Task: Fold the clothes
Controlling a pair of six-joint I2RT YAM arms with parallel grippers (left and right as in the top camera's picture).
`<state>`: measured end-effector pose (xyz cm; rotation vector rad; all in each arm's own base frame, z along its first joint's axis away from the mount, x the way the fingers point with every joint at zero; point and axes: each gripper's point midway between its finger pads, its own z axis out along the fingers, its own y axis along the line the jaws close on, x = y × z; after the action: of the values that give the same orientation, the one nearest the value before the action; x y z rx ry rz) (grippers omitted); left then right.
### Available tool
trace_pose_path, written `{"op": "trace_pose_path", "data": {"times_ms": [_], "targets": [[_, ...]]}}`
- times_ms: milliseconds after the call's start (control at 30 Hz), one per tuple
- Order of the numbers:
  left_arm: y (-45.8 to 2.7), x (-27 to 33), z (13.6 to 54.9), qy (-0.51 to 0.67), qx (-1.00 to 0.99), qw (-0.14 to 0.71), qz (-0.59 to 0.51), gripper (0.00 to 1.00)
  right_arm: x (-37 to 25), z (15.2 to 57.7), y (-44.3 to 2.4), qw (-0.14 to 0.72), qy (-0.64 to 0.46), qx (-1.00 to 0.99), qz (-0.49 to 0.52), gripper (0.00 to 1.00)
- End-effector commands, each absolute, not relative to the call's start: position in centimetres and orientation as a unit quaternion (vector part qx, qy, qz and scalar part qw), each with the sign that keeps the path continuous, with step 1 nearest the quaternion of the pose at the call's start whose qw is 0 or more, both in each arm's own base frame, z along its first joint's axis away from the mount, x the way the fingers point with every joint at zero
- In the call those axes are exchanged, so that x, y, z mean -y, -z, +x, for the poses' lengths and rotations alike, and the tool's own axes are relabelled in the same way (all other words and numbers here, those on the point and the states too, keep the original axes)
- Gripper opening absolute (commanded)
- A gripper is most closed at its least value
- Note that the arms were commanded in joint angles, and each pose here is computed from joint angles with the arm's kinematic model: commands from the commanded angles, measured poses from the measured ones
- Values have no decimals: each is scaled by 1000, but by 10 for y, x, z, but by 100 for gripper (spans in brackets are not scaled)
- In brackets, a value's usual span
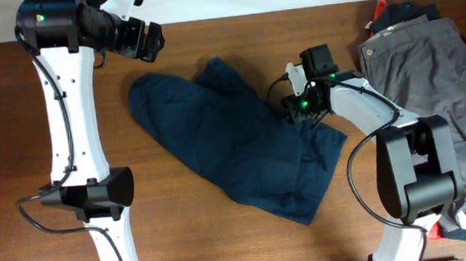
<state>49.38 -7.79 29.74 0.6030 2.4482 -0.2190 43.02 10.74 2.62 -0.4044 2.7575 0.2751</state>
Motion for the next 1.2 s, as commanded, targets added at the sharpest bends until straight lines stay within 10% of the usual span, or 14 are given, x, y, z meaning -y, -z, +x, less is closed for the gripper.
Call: {"op": "trace_pose_path", "data": {"times_ms": [0, 400, 767, 1167], "targets": [[-295, 77, 497, 89, -924, 300, 221, 99, -118, 422, -11, 150, -101, -970, -163, 61], [-295, 77, 497, 89, -924, 300, 221, 99, -123, 423, -16, 152, -102, -969, -168, 4], [-301, 56, 513, 30, -923, 324, 204, 99, -147, 399, -158, 179, -128, -956, -195, 4], [-353, -75, 519, -12, -912, 410, 19, 99, -309, 233, -168, 73, -192, -875, -438, 4]]}}
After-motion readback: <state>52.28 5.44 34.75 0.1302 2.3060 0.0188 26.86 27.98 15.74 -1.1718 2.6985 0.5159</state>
